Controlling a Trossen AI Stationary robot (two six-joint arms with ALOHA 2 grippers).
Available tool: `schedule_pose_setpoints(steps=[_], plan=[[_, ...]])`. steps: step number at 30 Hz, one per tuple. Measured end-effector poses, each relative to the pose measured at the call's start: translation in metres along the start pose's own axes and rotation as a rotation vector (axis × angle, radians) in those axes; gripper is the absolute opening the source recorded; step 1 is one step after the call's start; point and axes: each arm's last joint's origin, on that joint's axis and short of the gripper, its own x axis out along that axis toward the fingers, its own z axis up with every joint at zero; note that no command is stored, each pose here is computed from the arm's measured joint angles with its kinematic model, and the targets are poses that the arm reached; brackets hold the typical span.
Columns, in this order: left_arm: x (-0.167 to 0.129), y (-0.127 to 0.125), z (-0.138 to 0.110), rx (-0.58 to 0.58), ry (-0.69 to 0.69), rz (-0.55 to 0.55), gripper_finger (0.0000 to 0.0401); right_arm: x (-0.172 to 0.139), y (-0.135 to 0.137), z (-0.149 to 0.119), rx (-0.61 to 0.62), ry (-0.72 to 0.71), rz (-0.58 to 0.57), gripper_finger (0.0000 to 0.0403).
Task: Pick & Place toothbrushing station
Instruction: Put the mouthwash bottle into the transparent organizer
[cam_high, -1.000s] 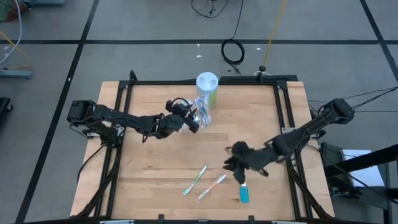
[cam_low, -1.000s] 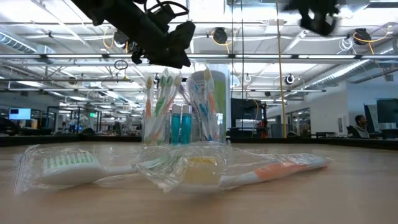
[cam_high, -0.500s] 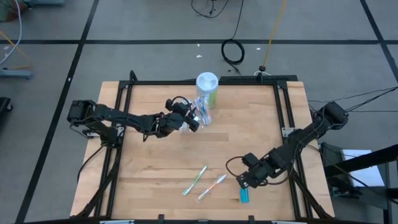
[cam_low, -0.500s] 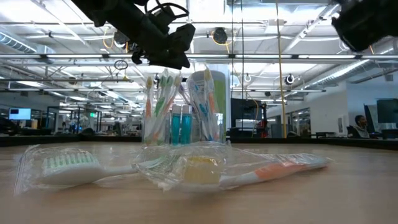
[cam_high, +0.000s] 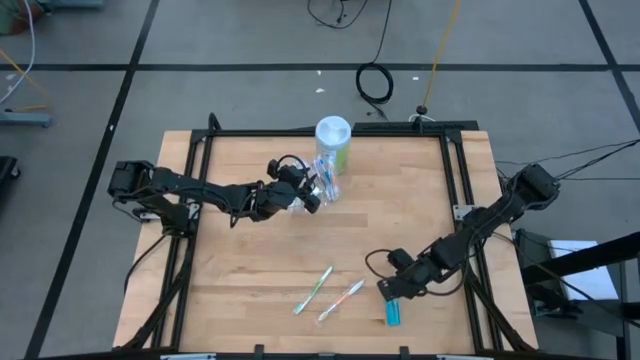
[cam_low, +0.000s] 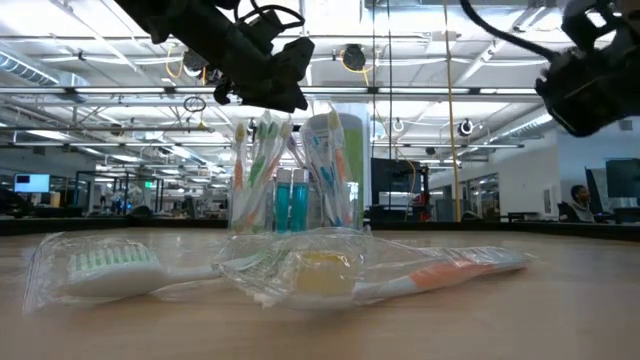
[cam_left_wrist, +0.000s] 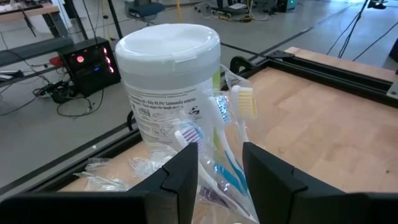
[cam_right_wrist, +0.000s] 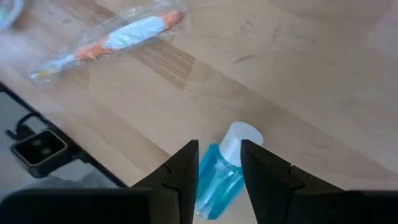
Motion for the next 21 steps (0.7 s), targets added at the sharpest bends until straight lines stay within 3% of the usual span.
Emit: schedule_pose_setpoints(steps=[6,10,15,21], plan=[[0.0,0.0,0.0,0.0,0.001,0.0,0.0134,0.008,-0.018,0.003,-0.014,-0.005,-0.037,0.011],[0.0,0.0,0.0,0.0,0.001,0.001,0.0134,0.004,-0.017,0.007,-0.193,-0.063,-0.012,0.011],[0.0,0.0,0.0,0.0,0.001,0.0,0.0134,0.0,-0.015,0.014,-0.328,-0.124,-0.006,0.0109],[0.0,0.0,0.0,-0.006,0.0,0.0,0.0134,0.0,-0.011,0.025,-0.352,-0.144,0.007,0.0118]])
